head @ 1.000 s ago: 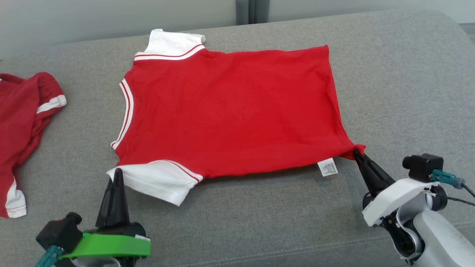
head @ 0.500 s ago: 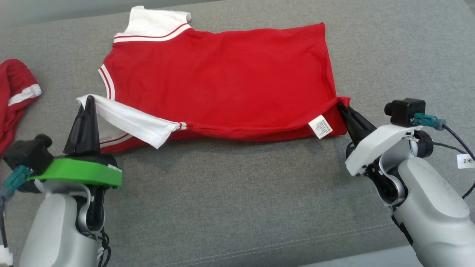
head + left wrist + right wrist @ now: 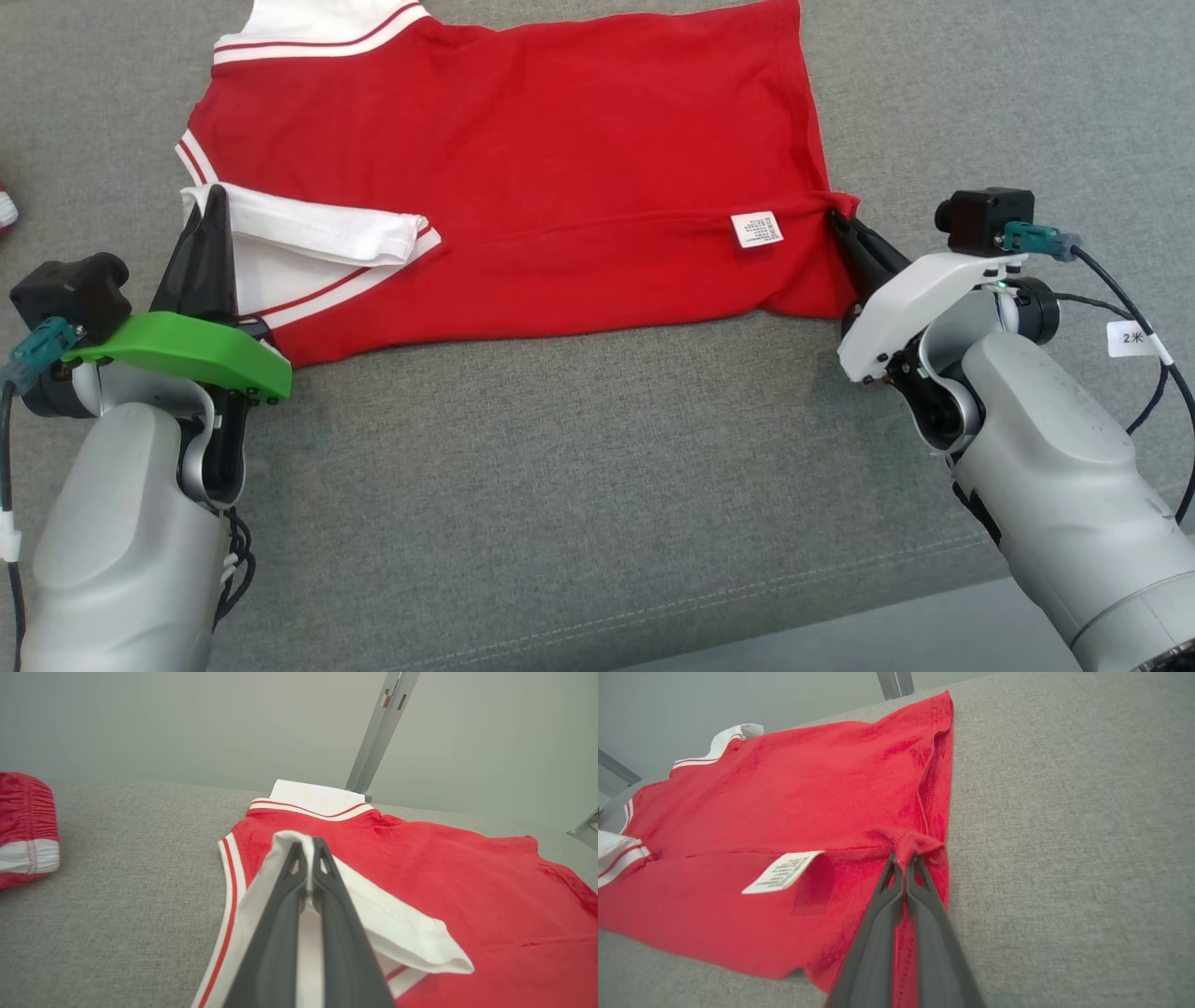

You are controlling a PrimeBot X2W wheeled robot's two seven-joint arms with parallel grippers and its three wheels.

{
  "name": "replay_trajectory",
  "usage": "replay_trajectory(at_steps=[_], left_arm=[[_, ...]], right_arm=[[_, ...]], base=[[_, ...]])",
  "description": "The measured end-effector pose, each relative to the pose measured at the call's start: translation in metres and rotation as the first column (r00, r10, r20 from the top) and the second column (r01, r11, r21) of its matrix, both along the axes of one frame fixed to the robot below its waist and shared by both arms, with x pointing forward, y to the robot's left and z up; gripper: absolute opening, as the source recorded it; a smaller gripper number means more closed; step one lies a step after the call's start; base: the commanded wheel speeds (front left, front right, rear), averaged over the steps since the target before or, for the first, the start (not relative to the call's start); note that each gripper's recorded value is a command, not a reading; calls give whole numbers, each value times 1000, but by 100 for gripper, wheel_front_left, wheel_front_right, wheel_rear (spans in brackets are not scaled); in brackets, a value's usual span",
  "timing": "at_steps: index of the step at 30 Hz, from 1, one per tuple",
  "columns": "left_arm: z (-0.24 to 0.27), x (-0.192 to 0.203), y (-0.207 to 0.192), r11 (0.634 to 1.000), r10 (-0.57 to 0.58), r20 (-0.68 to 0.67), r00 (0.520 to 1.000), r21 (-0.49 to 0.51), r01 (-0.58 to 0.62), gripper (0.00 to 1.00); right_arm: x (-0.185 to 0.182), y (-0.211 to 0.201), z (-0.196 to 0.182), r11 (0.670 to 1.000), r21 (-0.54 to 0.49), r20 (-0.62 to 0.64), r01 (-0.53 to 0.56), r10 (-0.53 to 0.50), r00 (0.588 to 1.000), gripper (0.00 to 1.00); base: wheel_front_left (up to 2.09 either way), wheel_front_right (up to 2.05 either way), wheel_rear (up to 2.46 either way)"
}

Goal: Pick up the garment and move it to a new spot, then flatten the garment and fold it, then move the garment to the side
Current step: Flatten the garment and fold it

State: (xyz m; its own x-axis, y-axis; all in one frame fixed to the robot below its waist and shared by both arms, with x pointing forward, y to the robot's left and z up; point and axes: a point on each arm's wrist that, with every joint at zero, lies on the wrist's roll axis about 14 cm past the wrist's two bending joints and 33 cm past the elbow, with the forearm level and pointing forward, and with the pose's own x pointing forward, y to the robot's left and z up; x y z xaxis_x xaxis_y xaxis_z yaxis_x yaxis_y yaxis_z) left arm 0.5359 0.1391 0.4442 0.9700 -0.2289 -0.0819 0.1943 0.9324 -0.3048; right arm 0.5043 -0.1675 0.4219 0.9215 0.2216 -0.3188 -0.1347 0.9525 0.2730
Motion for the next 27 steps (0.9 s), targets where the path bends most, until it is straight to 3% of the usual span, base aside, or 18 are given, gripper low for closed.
replay_trajectory(at_steps=[1,2,3,12,27], left_arm=[[-2,1,0,1000,0,-7,1000,0,0,0],[-4,1,1,1000,2,-13,1000,4,-2,45],[-4,1,1,1000,2,-13,1000,12,-2,100],[16,0,6,999,16,48,999,31,-17,100],[3,-46,17,997,65,22,998,42,-66,100]], right_arm=[[1,0,0,1000,1,5,3,-3,1000,38],[1,0,1,1000,-2,13,3,-3,1000,100],[1,0,1,1000,-5,17,4,-4,1000,100],[1,-4,11,1000,-7,76,18,-17,997,100],[-27,-13,7,999,-16,105,32,-30,994,100]], base=[[0,0,0],[0,0,0],[0,0,0],[0,0,0],[0,0,0]])
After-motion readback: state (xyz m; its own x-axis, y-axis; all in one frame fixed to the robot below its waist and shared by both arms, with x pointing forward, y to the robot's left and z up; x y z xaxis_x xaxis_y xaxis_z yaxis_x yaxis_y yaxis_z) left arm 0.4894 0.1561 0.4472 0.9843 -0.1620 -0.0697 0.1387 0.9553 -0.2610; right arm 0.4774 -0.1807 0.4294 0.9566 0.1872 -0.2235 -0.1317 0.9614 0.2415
